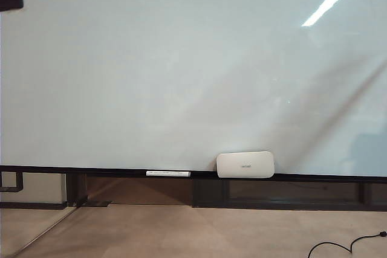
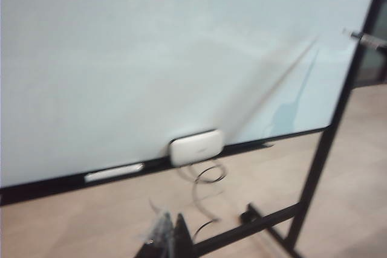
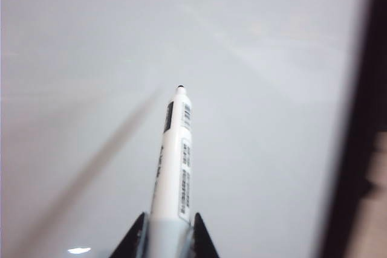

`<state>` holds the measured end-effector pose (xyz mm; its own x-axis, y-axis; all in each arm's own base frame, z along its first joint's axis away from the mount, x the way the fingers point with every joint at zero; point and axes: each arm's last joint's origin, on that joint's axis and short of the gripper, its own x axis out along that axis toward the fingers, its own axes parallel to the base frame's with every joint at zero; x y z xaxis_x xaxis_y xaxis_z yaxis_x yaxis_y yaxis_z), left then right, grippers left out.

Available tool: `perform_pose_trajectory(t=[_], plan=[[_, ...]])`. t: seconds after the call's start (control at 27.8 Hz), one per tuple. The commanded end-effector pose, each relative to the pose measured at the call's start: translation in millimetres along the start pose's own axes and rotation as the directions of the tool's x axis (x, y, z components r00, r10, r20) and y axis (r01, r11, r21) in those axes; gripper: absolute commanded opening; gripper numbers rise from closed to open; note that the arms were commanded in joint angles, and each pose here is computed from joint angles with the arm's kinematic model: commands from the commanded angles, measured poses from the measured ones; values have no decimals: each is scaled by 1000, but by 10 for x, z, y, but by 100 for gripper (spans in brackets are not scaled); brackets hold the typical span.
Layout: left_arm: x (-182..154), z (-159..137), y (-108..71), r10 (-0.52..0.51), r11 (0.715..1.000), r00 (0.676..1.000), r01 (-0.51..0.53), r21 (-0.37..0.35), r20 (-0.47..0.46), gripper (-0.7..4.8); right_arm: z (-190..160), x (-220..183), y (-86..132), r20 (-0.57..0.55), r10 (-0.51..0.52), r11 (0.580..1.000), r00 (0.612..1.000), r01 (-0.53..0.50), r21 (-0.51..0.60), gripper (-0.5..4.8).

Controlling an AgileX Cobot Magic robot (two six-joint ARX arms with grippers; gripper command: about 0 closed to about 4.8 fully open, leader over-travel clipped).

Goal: Reach to the right to find the marker pen, pick it up, and write the number 14 on the whiteboard.

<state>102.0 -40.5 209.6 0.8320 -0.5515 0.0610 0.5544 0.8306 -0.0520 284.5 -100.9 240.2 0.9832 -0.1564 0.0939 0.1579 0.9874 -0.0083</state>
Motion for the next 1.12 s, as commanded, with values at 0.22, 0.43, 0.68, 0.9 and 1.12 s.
perform_pose_trajectory(t=[0.22, 0.43, 0.68, 0.9, 1.12], plan=[[-25, 9, 17, 85, 993, 996, -85, 82, 7, -6, 190, -52, 930, 63, 305, 951, 950, -307, 39, -2], [-32, 93, 35, 164, 976, 982, -175, 128, 96, -6, 244, -142, 1507, 78, 462, 883, 884, -466, 59, -2], [-47, 217, 32, 193, 964, 973, -212, 157, 130, -6, 379, -97, 1918, 101, 564, 818, 819, -571, 65, -2], [-66, 347, 17, 188, 960, 968, -217, 175, 167, -6, 606, 34, 2136, 151, 599, 789, 787, -612, 58, -2], [-78, 427, -10, 128, 970, 976, -160, 182, 173, -6, 761, 196, 2248, 150, 609, 781, 779, -622, 58, -2]])
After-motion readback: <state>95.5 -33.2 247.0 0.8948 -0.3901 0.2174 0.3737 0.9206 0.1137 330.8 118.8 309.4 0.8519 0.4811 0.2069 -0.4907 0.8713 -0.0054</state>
